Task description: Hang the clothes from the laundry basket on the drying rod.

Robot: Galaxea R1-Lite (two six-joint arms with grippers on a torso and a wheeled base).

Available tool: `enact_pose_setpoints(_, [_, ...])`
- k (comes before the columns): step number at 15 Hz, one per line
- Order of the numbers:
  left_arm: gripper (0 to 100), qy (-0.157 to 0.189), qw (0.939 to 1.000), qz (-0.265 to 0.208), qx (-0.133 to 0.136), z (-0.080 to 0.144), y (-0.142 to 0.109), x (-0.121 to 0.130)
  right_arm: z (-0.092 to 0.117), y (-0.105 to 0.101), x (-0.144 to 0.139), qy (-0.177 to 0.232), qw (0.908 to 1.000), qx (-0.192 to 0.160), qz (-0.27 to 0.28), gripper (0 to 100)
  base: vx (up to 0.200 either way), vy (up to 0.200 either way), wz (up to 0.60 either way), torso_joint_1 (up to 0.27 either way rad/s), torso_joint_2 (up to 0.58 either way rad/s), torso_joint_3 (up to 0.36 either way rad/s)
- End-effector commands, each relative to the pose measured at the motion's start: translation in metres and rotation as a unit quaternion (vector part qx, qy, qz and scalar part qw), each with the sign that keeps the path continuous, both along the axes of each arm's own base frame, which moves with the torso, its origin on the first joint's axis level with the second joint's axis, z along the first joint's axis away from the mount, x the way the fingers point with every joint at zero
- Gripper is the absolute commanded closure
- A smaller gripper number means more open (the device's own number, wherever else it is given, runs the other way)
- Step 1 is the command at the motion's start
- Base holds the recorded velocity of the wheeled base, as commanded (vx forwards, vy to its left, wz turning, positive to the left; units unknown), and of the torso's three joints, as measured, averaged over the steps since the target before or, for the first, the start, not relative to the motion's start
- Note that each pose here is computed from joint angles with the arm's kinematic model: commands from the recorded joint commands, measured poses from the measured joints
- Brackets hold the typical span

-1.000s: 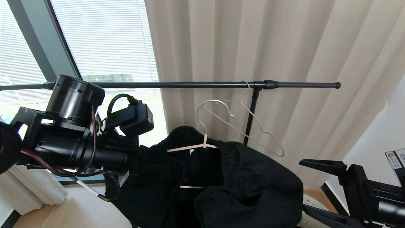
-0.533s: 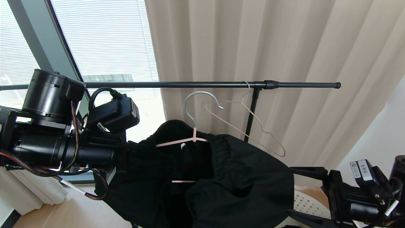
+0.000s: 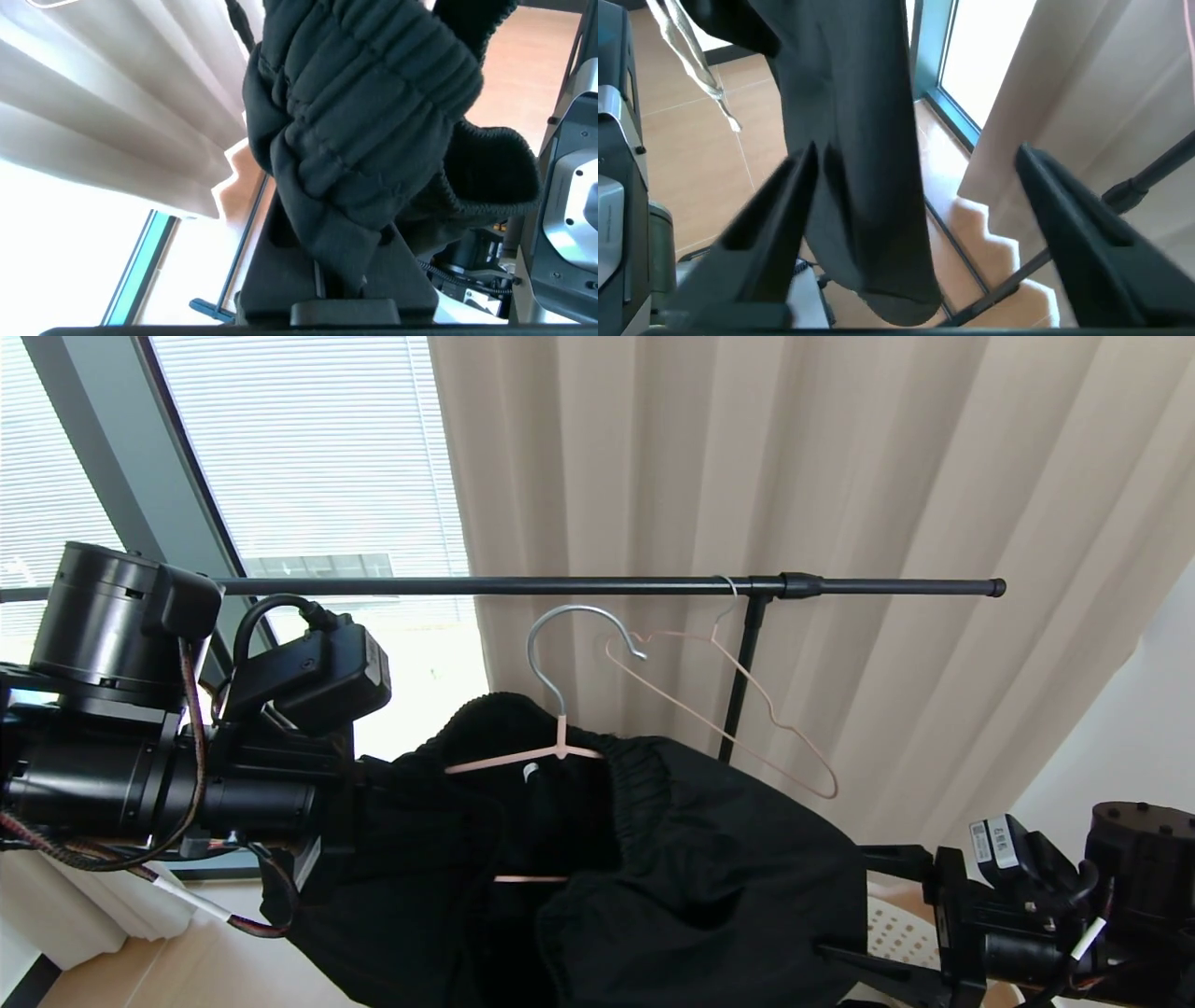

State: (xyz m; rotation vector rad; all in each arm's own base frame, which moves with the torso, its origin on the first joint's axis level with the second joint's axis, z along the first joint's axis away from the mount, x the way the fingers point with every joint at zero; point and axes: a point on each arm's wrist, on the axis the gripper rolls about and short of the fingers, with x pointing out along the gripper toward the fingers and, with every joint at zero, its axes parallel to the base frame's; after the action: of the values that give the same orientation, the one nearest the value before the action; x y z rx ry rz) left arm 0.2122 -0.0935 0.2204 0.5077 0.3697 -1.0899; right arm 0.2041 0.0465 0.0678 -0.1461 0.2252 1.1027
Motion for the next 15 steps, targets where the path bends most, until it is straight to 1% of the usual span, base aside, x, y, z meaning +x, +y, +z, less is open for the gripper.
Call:
enact_pose_setpoints(1, [100, -0.002, 1.0000, 0.001, -0.001, 0.001, 0.001, -0.002, -0.003, 0.000, 0.001, 0.006, 1.0000, -0.001, 0.000, 100, 0.000, 0.000, 0.00, 0.000, 0.00, 0.000])
enact_pose_setpoints(2, [100, -0.003, 1.0000, 0.001, -0.001, 0.001, 0.001, -0.002, -0.003, 0.000, 0.001, 0.006, 1.0000, -0.001, -0.001, 100, 0.000, 0.000, 0.00, 0.000, 0.00, 0.000])
enact_pose_setpoints(6, [100, -0.009, 0.9998, 0.015, -0.003, 0.004, 0.009, -0.003, 0.003, -0.019, 0.010, -0.012, 0.9988, 0.003, -0.047, 100, 0.000, 0.000, 0.00, 0.000, 0.00, 0.000])
enact_pose_setpoints(7, [100, -0.009, 0.9998, 0.015, -0.003, 0.004, 0.009, -0.003, 0.003, -0.020, 0.011, -0.012, 0.9987, 0.004, -0.049, 100, 0.000, 0.000, 0.00, 0.000, 0.00, 0.000])
enact_pose_setpoints(8, [100, -0.011, 0.9997, 0.020, -0.004, 0.005, 0.011, -0.005, 0.004, -0.027, 0.014, -0.016, 0.9977, 0.004, -0.065, 100, 0.000, 0.000, 0.00, 0.000, 0.00, 0.000])
enact_pose_setpoints(12, [100, -0.022, 0.9994, 0.026, -0.008, 0.009, 0.016, -0.012, 0.002, -0.037, 0.020, -0.014, 0.9961, 0.004, -0.087, 100, 0.000, 0.000, 0.00, 0.000, 0.00, 0.000])
enact_pose_setpoints(15, [100, -0.019, 0.9993, 0.029, -0.011, 0.009, 0.017, -0.015, 0.001, -0.040, 0.023, -0.013, 0.9957, 0.003, -0.092, 100, 0.000, 0.000, 0.00, 0.000, 0.00, 0.000])
